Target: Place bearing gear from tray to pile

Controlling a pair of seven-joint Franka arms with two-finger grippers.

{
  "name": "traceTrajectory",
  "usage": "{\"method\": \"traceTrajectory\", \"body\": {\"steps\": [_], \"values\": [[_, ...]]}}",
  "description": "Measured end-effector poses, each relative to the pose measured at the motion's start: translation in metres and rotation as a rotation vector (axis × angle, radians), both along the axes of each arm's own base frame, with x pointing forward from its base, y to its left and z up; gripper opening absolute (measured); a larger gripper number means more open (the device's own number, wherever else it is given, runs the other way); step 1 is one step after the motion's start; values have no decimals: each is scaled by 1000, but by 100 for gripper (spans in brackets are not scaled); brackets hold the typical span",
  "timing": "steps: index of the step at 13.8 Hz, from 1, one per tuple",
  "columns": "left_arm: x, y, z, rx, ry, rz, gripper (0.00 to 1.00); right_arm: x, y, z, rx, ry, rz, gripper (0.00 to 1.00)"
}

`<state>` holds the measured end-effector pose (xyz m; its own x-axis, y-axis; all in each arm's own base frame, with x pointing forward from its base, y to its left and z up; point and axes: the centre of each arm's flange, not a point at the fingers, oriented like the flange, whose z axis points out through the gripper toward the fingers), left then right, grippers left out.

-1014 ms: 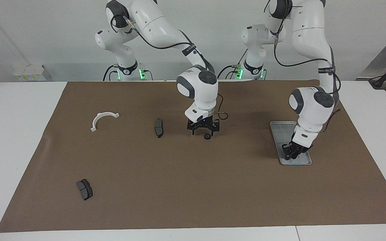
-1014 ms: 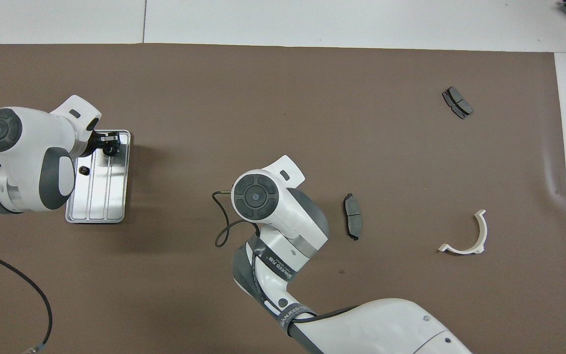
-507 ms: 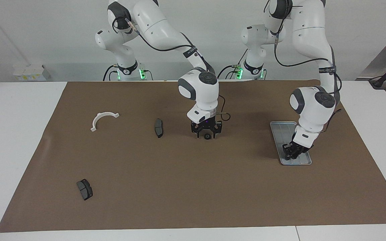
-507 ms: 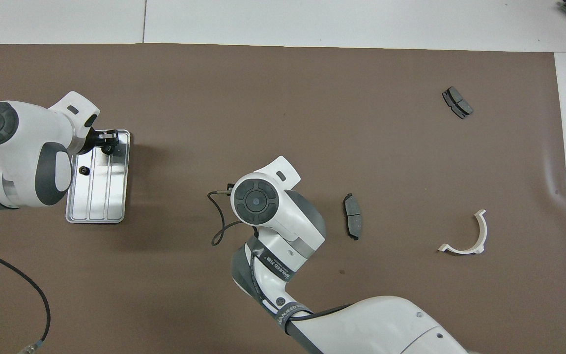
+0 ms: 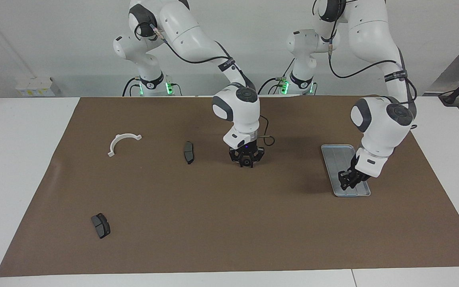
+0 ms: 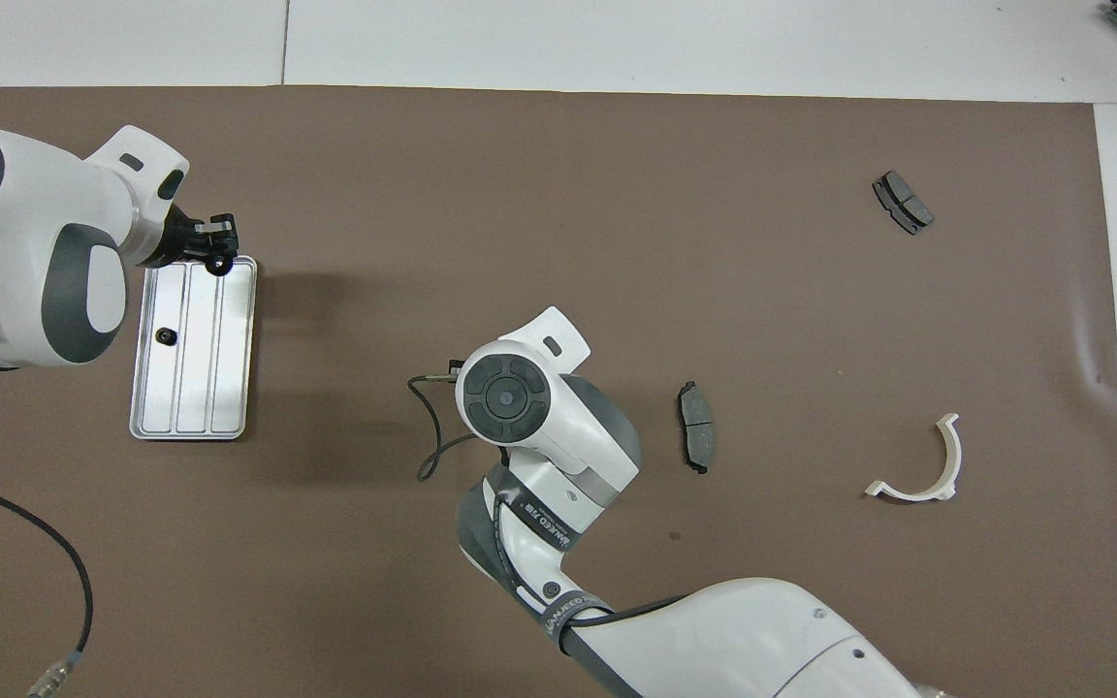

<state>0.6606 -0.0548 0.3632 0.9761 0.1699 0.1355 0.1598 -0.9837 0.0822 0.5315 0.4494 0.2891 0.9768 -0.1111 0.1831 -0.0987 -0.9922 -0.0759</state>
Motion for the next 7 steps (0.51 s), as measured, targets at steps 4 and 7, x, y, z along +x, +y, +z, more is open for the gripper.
{"method": "traceTrajectory", "body": {"steps": [4,7], "values": [[-10,-73,-1,-30,15,84,33,14,-18,17,-4,-5,-28,35],[-28,-146,-1,-53,25,126,33,32,-76,58,-36,3,-36,34]]}}
